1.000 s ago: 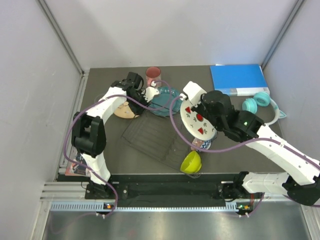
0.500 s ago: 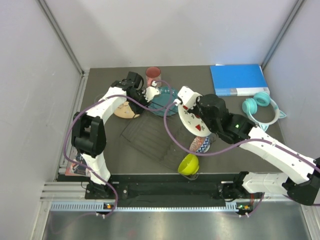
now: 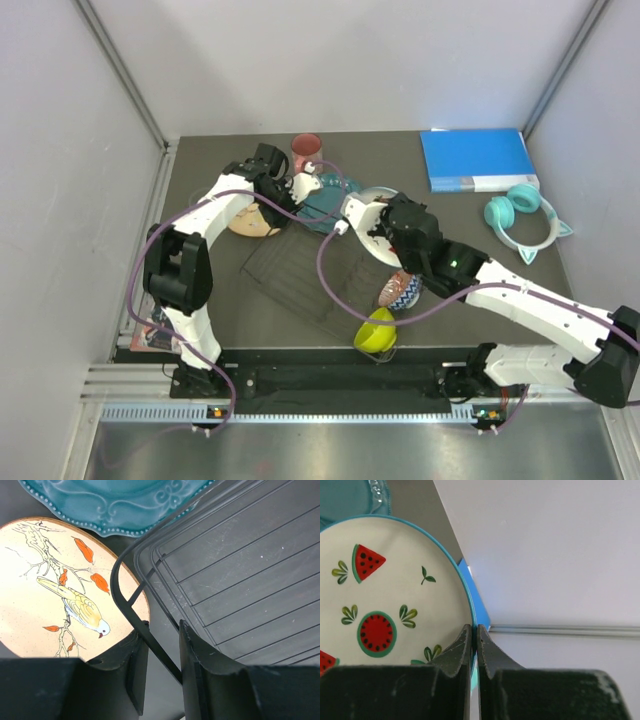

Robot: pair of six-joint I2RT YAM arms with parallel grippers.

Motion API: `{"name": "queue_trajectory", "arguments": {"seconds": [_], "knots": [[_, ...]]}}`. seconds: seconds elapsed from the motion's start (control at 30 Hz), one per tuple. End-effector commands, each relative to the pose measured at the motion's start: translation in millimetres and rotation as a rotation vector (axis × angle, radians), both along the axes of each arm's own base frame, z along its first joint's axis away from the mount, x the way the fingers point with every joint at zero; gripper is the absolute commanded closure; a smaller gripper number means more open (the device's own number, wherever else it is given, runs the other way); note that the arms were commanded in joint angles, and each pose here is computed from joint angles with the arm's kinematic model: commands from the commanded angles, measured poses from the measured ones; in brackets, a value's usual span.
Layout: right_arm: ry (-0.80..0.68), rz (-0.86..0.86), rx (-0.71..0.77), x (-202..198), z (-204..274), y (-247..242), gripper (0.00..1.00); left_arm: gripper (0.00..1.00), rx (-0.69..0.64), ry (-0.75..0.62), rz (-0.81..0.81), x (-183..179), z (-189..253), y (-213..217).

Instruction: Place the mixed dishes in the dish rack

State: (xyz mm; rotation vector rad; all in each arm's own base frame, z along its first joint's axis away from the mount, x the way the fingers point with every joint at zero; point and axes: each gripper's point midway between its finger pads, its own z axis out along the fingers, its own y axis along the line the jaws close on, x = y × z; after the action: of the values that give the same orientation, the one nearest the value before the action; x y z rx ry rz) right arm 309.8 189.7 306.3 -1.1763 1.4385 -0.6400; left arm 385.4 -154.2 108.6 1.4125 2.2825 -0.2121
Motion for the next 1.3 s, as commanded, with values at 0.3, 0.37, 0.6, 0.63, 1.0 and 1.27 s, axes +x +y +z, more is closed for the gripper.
{"name": "queue_trajectory", "arguments": {"seconds": [0.3, 0.37, 0.6, 0.63, 1.0, 1.27], "knots": [[-0.282, 0.065, -0.034, -16, 59, -17, 1.0, 0.75, 0.008, -0.029, -0.066, 5, -8, -7], [-0.264, 0.081, -0.044, -18, 55, -16, 1.0, 0.75, 0.005, -0.032, -0.058, 7, -7, -7], [-0.209, 0.131, -0.036, -25, 36, -3, 1.0, 0.75, 0.006, -0.022, -0.048, 7, -10, -7], [-0.203, 0.14, -0.027, -26, 35, 0, 1.0, 0.75, 0.007, -0.022, -0.047, 6, -10, -7], [-0.134, 0.187, -0.039, -25, 7, 18, 1.0, 0.72, 0.011, -0.023, -0.029, 8, -9, -6], [-0.059, 0.208, -0.055, -23, -18, 29, 1.0, 0.64, 0.012, -0.002, 0.023, 9, -10, -5]]}}
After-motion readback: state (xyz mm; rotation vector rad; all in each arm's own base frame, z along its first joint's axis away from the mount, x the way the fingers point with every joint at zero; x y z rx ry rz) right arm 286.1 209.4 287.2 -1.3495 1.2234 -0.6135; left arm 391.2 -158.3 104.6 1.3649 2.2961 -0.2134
